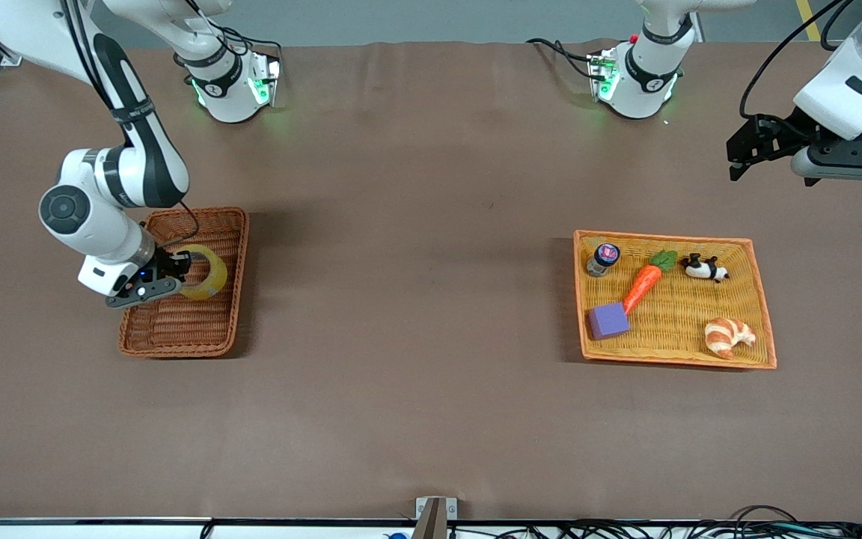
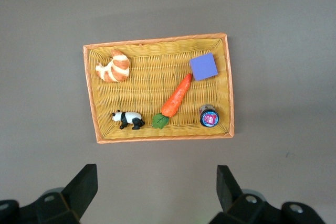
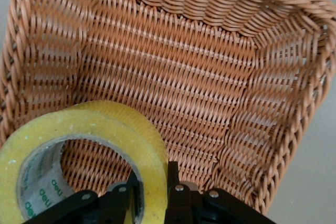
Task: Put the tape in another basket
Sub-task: 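Lower the tape roll into the brown basket and open the right gripper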
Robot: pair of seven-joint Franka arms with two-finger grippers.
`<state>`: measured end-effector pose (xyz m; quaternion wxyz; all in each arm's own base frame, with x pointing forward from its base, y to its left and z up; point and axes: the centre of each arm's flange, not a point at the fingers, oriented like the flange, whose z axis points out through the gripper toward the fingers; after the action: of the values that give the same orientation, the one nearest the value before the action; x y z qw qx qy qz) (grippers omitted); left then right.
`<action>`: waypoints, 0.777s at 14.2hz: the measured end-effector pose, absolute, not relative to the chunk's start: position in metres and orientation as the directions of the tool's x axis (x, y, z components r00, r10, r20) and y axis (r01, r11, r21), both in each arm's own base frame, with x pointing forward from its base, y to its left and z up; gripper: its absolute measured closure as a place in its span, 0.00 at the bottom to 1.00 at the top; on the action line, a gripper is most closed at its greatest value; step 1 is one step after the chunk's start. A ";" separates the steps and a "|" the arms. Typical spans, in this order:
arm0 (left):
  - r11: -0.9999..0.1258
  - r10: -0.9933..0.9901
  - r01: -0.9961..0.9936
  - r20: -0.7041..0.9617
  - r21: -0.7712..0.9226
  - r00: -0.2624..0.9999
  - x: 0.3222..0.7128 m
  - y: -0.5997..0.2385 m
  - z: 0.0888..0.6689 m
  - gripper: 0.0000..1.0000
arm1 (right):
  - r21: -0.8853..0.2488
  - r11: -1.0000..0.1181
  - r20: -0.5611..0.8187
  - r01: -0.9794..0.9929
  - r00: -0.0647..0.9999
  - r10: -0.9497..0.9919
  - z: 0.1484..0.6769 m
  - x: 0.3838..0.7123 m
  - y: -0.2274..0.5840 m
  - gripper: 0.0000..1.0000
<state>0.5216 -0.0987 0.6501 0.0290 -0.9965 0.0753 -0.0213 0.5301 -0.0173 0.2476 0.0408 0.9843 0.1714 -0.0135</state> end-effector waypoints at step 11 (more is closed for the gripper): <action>-0.987 -0.150 -0.148 0.035 -0.061 0.988 0.523 -0.098 0.648 0.00 | 0.080 -0.924 -0.027 0.374 0.928 0.373 0.230 0.517 -0.029 0.48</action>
<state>0.5225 -0.0982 0.6485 0.0290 -0.9966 0.0748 -0.0198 0.5173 -0.0292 0.2299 0.0420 0.9808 0.1903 -0.0057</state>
